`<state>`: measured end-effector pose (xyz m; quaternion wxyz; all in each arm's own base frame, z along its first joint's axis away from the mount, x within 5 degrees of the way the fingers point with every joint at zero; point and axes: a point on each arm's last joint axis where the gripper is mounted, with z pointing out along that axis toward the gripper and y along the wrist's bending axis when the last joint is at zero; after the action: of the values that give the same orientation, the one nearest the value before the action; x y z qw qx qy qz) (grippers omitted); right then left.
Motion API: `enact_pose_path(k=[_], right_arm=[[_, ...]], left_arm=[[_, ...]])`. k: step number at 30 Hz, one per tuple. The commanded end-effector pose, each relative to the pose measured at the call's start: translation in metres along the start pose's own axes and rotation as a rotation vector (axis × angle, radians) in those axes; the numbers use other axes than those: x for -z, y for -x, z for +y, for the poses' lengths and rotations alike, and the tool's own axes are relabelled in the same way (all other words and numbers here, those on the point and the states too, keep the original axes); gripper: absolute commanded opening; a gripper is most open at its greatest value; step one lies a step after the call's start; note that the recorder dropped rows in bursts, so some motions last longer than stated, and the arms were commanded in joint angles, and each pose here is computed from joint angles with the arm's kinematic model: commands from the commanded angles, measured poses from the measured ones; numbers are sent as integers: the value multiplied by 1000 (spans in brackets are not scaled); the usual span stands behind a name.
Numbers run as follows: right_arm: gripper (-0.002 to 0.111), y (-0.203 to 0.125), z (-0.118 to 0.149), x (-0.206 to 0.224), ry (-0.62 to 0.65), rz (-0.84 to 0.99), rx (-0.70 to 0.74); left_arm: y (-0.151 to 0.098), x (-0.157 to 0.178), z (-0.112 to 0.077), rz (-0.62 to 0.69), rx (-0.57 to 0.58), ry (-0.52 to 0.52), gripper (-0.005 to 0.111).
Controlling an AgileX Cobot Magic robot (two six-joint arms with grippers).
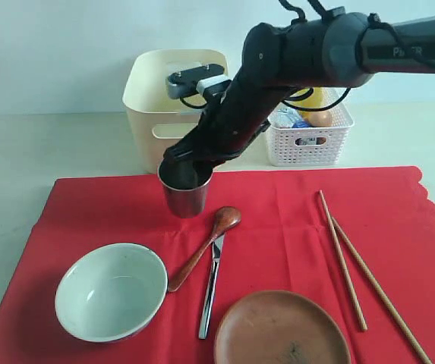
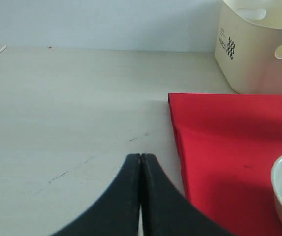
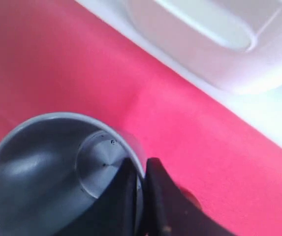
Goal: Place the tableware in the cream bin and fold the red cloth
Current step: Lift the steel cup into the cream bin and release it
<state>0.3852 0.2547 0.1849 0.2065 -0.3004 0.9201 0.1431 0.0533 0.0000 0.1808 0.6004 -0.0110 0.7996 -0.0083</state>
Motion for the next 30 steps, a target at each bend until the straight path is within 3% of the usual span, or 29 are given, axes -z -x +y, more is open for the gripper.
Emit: enact_pose_path(k=[1,21,30], right_arm=[[0,12,3,28,-6,-83,22],[0,58,4,99,-93,-537,36],[0,92,-37,85,-111,-531,-12]], left_arm=[[0,0,0,-17,-4,-1,0],[0,0,0,-17,-4,-1,0],[0,0,0,-17,-4,-1,0]])
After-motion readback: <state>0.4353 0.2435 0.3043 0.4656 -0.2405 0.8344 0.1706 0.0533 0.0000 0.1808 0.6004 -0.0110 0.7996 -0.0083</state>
